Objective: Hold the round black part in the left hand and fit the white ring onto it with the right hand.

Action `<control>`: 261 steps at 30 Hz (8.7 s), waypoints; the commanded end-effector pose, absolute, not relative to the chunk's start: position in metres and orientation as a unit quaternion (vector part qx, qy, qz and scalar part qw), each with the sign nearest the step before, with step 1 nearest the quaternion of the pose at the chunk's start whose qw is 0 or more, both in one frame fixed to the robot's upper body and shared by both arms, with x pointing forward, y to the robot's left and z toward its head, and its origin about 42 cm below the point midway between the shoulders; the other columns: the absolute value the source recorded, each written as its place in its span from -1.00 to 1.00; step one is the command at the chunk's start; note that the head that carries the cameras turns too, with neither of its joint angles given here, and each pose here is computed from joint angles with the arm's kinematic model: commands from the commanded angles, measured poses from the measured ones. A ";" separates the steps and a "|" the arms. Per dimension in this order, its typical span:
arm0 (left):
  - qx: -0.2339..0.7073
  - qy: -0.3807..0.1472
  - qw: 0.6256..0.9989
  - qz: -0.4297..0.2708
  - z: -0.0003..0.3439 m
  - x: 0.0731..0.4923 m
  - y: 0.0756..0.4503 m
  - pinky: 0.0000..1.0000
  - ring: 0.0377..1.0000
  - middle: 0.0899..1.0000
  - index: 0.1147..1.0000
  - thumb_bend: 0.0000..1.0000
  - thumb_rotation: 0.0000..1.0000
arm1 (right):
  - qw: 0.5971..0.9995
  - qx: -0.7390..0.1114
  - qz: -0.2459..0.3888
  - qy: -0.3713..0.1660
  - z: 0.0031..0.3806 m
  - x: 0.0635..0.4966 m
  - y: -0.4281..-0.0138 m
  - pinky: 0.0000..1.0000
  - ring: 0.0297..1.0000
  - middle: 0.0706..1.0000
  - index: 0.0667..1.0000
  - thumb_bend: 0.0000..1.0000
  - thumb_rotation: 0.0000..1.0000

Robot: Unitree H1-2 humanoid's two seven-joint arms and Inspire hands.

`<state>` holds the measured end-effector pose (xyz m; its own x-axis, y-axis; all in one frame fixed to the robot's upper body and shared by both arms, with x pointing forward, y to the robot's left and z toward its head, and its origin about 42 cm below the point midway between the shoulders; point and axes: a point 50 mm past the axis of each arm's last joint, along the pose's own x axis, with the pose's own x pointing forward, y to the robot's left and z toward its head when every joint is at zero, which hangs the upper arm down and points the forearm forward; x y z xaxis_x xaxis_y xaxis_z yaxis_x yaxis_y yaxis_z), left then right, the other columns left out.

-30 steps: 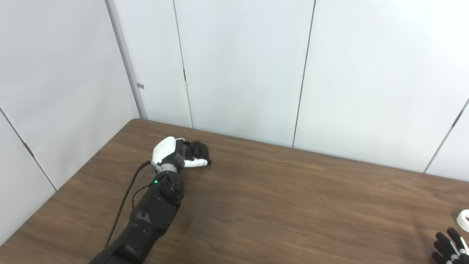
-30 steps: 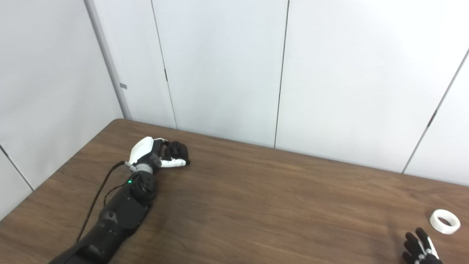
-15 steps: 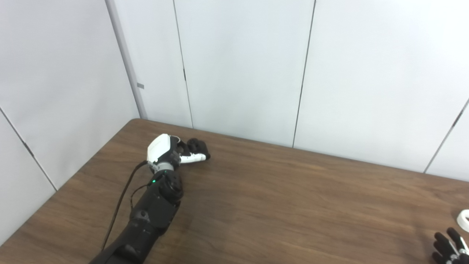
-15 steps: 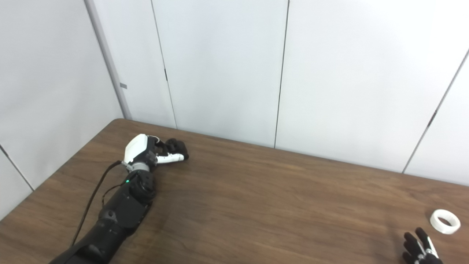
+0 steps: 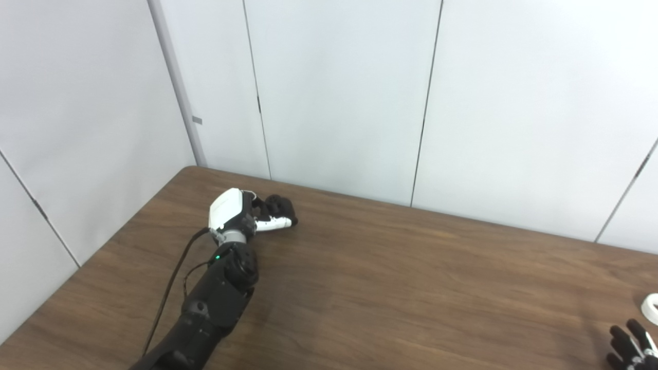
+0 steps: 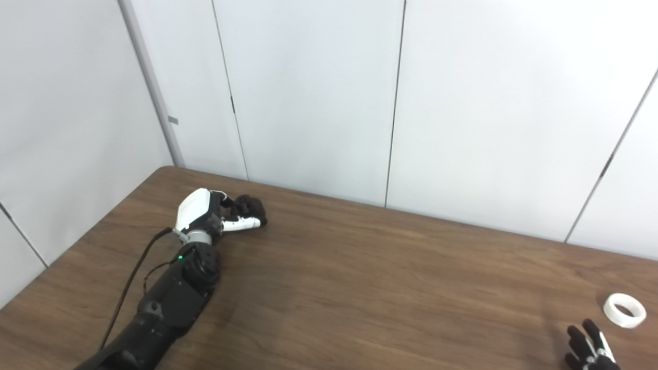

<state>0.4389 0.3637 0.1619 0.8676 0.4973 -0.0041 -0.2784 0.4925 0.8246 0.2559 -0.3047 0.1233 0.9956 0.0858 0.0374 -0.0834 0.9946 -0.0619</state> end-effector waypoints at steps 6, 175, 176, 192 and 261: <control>0.475 0.033 0.850 0.224 0.194 0.423 0.347 1.00 0.70 0.43 -0.17 0.05 -0.90 | 0.998 -0.049 0.040 -0.015 0.124 0.253 -0.305 1.00 0.92 0.87 0.93 0.18 1.00; 0.522 -0.112 0.836 -0.126 0.116 0.250 0.199 1.00 0.81 0.58 -0.17 0.05 -0.90 | 0.809 -0.564 -0.077 0.150 0.246 0.451 -0.377 1.00 1.00 0.92 0.34 0.63 -0.30; 0.522 -0.113 0.836 -0.125 0.116 0.250 0.198 1.00 0.81 0.58 -0.17 0.05 -0.90 | 0.809 -0.563 -0.077 0.149 0.246 0.451 -0.377 1.00 1.00 0.92 0.34 0.63 -0.30; 0.524 -0.115 0.835 -0.126 0.116 0.249 0.197 1.00 0.81 0.58 -0.17 0.05 -0.90 | 0.814 -0.559 -0.083 0.133 0.246 0.451 -0.375 1.00 1.00 0.89 0.29 0.53 -0.43; 0.528 -0.118 0.831 -0.129 0.116 0.251 0.165 1.00 0.77 0.55 -0.17 0.05 -0.90 | 0.802 -0.570 0.176 -0.040 0.262 0.343 -0.228 1.00 0.96 0.70 -0.10 0.04 -0.73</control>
<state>0.2518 0.1698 0.1200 0.9415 -0.3246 0.0909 0.0657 0.4412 0.8950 0.3455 -0.2345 0.2425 0.9342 0.2791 -0.2220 -0.3033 0.2942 -0.9063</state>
